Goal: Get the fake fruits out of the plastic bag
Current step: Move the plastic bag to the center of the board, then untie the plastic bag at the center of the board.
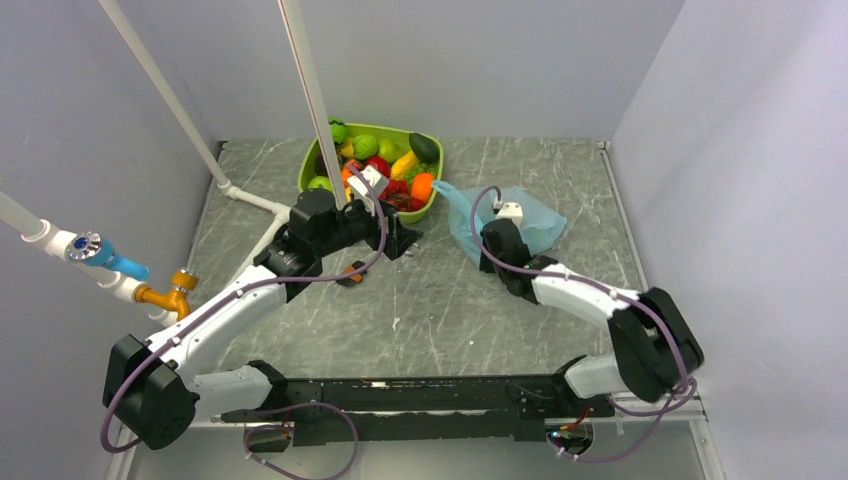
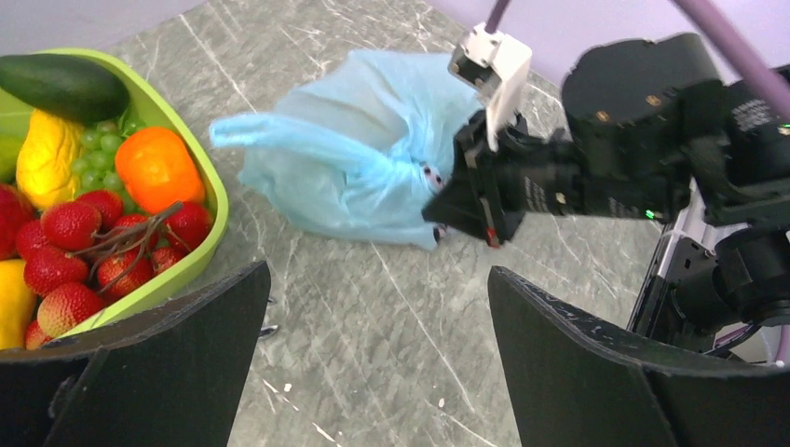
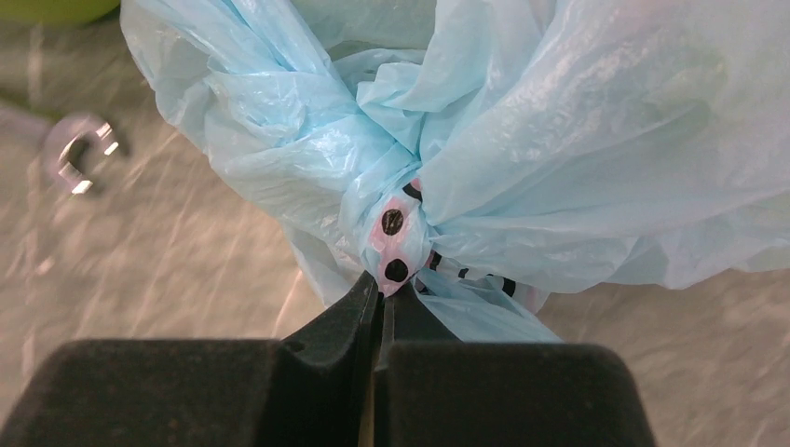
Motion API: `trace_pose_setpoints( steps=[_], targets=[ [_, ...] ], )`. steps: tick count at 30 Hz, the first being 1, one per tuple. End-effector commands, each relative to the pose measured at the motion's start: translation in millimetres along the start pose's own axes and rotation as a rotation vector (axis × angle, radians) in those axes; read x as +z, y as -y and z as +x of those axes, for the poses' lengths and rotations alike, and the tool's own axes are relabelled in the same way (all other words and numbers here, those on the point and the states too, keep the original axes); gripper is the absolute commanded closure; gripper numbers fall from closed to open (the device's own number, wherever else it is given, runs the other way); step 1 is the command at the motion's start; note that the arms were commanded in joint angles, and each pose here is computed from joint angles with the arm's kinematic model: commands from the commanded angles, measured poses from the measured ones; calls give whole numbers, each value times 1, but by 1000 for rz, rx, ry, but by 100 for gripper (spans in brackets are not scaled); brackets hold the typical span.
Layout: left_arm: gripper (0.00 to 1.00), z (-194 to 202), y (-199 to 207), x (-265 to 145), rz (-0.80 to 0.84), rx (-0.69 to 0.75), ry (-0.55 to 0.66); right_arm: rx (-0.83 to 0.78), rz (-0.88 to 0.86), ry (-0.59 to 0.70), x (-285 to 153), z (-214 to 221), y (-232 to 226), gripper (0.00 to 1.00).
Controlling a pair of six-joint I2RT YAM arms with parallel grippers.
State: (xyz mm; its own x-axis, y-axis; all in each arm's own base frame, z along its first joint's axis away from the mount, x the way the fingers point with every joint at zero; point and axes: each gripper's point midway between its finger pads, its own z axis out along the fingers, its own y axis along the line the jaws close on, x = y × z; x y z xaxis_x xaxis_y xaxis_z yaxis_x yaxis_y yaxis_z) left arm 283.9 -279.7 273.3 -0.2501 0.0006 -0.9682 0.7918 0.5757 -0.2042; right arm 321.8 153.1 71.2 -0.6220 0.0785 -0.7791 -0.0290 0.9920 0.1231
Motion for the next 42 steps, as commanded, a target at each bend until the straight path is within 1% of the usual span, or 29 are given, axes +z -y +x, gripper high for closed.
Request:
trace_pose_setpoints(
  steps=[1,5,8,13,16,17,18,19,21,24,26,27,30,33,34,35,36,39,41,42],
  targets=[
    [6,-16,10,4,4,76,7,103,-164,-32,-40,16,-42,100],
    [5,-11,14,3,-23,101,-23,131,-245,-35,-67,29,-75,100],
    [5,-9,17,1,-51,134,-20,128,-270,-44,-80,33,-91,100],
    [5,-29,25,-14,-67,154,43,132,-396,-106,-99,51,-131,100],
    [2,-32,24,-24,-105,162,87,80,-445,-121,-111,53,-153,100],
    [1,-33,22,-26,-117,171,94,58,-467,-103,-114,48,-158,97],
    [1,-32,22,-26,-122,178,95,40,-504,-82,-120,42,-163,89],
    [1,-32,21,-26,-127,183,94,27,-513,-64,-121,39,-164,79],
    [1,-31,20,-24,-132,181,87,14,-484,-40,-123,31,-156,62],
    [1,-26,18,-17,-135,156,72,-5,-411,5,-132,16,-134,54],
    [1,-21,19,-11,-120,146,59,3,-387,57,-141,2,-117,46],
    [2,-18,20,-7,-109,145,45,7,-375,81,-143,-3,-107,43],
    [6,-5,23,11,-65,139,-35,32,-338,116,-145,-18,-78,43],
    [7,21,24,28,-36,109,-157,58,-333,108,-144,-28,-61,56],
    [8,29,23,34,-31,100,-193,65,-337,107,-144,-30,-58,59],
    [12,38,23,40,-25,95,-233,70,-345,103,-144,-31,-56,60],
    [13,45,23,43,-25,91,-274,70,-348,98,-144,-31,-55,60],
    [13,70,23,52,-30,70,-385,59,-324,58,-139,-26,-53,59],
    [13,78,25,54,-53,64,-438,52,-313,40,-139,-26,-52,59],
    [13,82,24,53,-94,76,-461,46,-315,32,-139,-26,-53,59]
  ],
)
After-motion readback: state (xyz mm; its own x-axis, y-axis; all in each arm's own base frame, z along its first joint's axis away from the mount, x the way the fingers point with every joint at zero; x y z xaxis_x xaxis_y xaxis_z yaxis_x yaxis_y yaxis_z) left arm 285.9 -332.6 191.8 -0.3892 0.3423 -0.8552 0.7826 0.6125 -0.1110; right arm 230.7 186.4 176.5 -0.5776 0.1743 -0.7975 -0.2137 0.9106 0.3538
